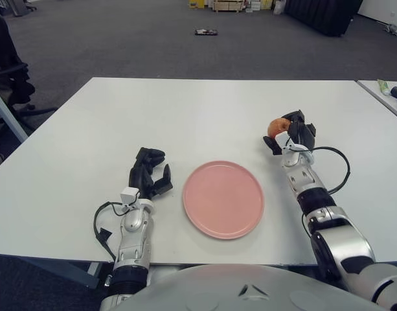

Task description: Put the apple into the plate.

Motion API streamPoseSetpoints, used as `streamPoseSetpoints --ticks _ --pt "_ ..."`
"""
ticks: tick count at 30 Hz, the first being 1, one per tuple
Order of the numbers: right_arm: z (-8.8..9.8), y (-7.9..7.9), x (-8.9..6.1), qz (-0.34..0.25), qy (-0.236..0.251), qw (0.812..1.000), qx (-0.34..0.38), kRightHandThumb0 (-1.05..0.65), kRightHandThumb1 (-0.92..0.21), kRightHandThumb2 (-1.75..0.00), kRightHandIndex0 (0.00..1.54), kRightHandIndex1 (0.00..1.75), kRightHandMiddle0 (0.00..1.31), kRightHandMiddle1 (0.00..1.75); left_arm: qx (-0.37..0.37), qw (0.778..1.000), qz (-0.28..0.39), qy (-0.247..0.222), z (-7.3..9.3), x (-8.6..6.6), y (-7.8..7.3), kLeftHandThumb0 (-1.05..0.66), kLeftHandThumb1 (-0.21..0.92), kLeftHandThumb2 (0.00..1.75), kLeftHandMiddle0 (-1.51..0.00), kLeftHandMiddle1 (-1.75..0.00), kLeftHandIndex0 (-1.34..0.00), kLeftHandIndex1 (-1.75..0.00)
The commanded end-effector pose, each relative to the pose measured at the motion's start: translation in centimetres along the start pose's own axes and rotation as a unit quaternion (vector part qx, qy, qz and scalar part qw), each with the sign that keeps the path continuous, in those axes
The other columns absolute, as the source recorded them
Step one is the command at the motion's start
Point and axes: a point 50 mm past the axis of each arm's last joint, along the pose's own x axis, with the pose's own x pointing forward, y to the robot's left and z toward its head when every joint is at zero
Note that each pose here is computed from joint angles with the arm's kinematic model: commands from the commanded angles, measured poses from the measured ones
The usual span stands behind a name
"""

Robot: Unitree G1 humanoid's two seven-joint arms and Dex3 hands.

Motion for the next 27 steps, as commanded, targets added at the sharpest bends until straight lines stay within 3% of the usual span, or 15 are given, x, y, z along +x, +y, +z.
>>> streamPoseSetpoints --ticks 1,9,17,27 --pt "2.3 -1.7 -0.1 -0.014 -0.046 0.998 0.035 0.0 -0.22 -1.38 0.66 1.61 0.52 1.75 0.012 0.998 0.016 0.06 -2.1 -0.9 0.7 -0.01 0.35 1.2 -0.66 -1.48 -0.44 -1.75" --pt "3.0 -2.2 -0.9 0.009 -0.08 0.996 0.04 0.0 -0.21 -1.39 0.69 1.59 0.53 1.75 0.018 0.998 0.017 0.061 -2.2 -1.0 0.8 -0.01 0.37 1.2 -0.64 -1.52 -0.42 -1.75" --pt "5.2 -2.9 -3.6 0.05 -0.147 0.987 0.04 0.0 -0.18 -1.41 0.7 1.56 0.58 1.75 0.018 0.998 0.012 0.059 -2.1 -0.9 0.6 -0.01 0.37 1.22 -0.62 -1.58 -0.39 -1.75" --pt "6.2 -1.3 -6.8 0.141 -0.216 0.965 0.056 -0.01 -0.16 -1.44 0.67 1.59 0.64 1.74 0.019 0.998 0.0 0.058 -2.0 -0.8 0.4 -0.01 0.39 1.24 -0.56 -1.72 -0.34 -1.75"
